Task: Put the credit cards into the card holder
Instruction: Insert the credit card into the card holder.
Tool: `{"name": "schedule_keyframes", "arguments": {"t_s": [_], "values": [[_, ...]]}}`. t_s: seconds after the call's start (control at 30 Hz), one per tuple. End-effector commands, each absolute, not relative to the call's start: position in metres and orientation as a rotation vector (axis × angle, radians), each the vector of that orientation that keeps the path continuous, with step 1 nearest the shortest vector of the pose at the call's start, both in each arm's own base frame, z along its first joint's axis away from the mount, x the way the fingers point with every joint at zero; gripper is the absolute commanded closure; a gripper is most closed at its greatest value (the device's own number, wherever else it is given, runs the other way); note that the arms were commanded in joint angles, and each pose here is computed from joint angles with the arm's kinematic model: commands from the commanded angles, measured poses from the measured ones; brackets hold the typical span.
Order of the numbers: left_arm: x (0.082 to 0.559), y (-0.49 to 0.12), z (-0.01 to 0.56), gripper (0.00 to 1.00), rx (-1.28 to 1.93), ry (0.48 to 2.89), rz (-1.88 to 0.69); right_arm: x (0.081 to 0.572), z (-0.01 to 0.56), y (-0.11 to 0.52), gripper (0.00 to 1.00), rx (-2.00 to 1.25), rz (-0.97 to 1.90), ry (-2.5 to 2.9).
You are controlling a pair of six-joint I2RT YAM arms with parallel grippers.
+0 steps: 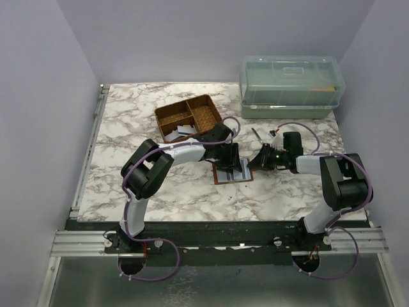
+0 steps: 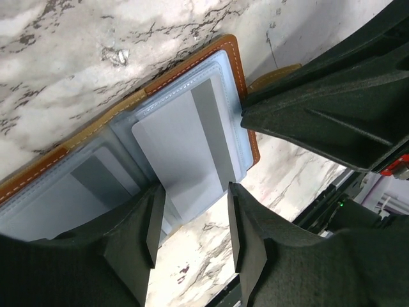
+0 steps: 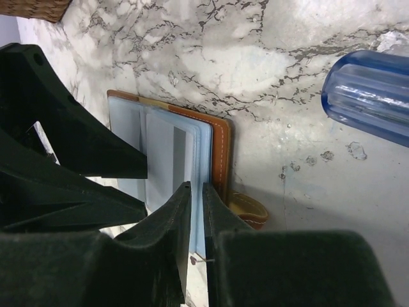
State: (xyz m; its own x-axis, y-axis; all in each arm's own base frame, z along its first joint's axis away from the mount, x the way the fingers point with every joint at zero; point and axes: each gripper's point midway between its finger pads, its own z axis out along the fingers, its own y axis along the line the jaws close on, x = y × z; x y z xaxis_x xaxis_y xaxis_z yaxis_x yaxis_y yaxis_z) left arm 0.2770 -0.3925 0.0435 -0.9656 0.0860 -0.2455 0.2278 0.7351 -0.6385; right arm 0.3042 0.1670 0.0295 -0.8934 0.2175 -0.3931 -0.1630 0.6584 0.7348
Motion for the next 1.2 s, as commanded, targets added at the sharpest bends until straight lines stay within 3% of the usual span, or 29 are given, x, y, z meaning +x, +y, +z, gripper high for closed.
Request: {"name": "schedule_keyframes", "arguments": {"t_s": [0.0, 0.3, 0.47, 0.7, 1.17], "values": [[0.281, -0.373, 0.049, 0.49, 0.237, 2.698, -0.895, 0.303, 0.034, 0.168, 0.83, 0.012, 1.132, 2.399], [0.274, -0.375, 0.075, 0.51, 0.307, 2.664, -0.977, 0.303, 0.035, 0.167, 0.75, 0.010, 1.128, 2.385], [0.277, -0.375, 0.064, 0.58, 0.277, 2.702, -0.976, 0.303, 0.036, 0.167, 0.71, 0.011, 1.122, 2.388], [0.275, -0.371, 0.040, 0.54, 0.263, 2.751, -0.933, 0.302, 0.038, 0.168, 0.66, -0.003, 1.137, 2.378], [0.268, -0.396, 0.054, 0.59, 0.320, 2.725, -1.053, 0.302, 0.034, 0.170, 0.64, -0.004, 1.160, 2.393]]}}
